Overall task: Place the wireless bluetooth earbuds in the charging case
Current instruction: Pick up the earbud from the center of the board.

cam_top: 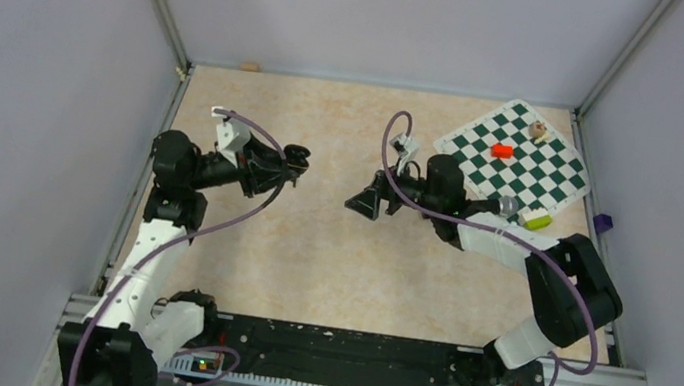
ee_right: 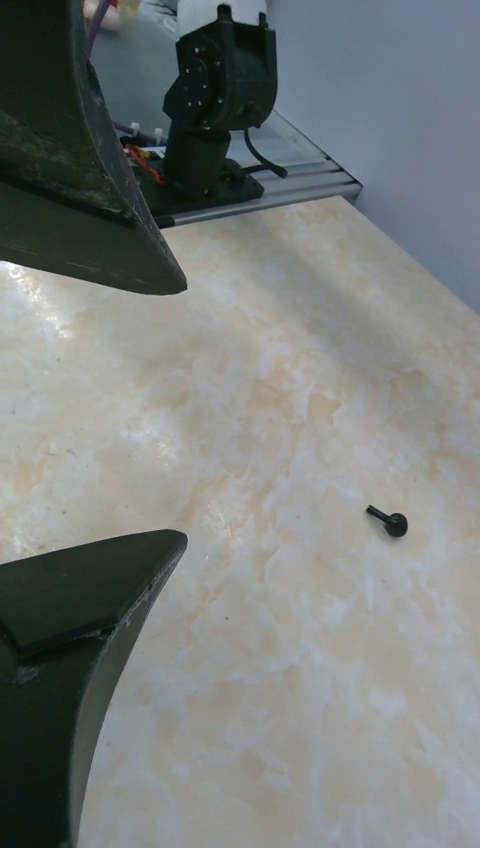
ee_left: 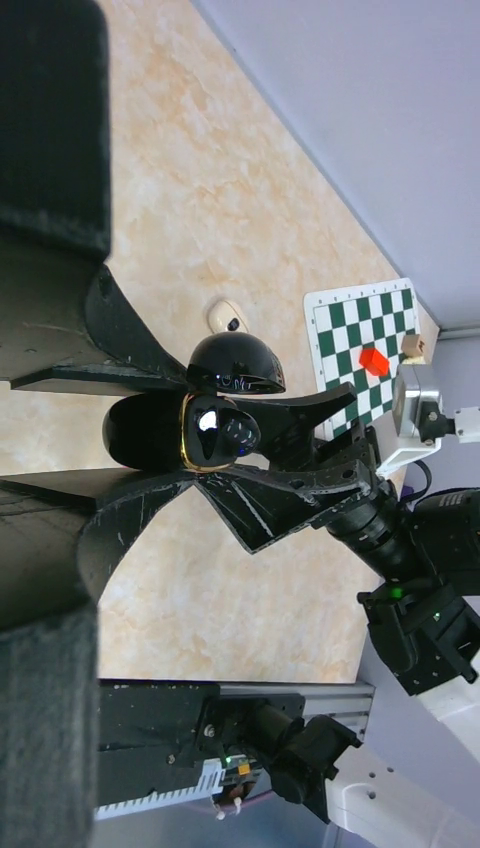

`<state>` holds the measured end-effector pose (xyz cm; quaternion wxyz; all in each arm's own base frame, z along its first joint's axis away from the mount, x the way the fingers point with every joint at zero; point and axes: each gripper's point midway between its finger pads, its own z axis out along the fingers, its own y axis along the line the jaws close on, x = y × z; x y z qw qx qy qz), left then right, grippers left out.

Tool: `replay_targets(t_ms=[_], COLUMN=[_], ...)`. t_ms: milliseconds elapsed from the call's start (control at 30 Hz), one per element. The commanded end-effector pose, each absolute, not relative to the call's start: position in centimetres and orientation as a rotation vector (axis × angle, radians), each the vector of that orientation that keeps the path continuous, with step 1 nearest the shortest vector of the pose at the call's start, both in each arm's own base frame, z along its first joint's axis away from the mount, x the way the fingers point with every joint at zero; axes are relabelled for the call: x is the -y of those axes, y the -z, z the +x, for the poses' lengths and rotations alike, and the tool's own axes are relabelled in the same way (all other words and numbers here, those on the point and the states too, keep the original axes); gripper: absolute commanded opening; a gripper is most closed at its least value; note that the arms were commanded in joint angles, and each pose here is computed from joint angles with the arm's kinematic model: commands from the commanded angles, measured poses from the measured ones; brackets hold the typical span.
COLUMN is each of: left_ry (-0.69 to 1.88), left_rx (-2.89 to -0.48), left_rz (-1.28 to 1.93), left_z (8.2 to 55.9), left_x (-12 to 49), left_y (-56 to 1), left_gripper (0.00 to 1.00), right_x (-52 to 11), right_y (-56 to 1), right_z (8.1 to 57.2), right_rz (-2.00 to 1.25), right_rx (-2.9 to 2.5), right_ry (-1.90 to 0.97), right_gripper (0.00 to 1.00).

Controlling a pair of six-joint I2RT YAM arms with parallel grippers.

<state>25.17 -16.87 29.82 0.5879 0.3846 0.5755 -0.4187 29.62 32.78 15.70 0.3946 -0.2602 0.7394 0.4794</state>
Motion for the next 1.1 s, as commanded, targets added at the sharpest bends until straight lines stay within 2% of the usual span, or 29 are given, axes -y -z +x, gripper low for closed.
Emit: replay_targets(t_ms=[0,100,367,667,933,1067], left_ry=[0.902,0.809,0.846,0.775,0.787,0.784], left_rx=[-1.311,-1.342,-1.383,-1.340,-1.351,-1.349], left_rz=[0.925,1.014,0.984,0.927,0.916,0.914], left_z=[25.2,25.2,24.3,23.9,24.1,24.1], left_x=[15.9,14.7,12.7,11.6,11.2,11.1], left_y=[-31.8,-31.3,-30.8,-30.2,-29.7,-29.3], left_gripper=[0.00,0.00,0.00,0.00,0.00,0.00], right_x=[-33.1,-32.7,-35.9,-42.8,-47.1,-48.2], right_y=[-19.0,-19.5,-16.8,-12.7,-8.4,-6.1], right_z=[30.0,30.3,34.0,39.5,40.0,40.6], right_rz=[-0.691,-0.706,-0.890,-0.973,-0.922,-0.909], right_rx=[-1.758,-1.734,-1.801,-1.988,-2.136,-2.210], right_ry=[-1.231,-1.177,-0.978,-1.001,-1.057,-0.997], right_gripper=[0.85,0.82,0.76,0.61,0.54,0.52])
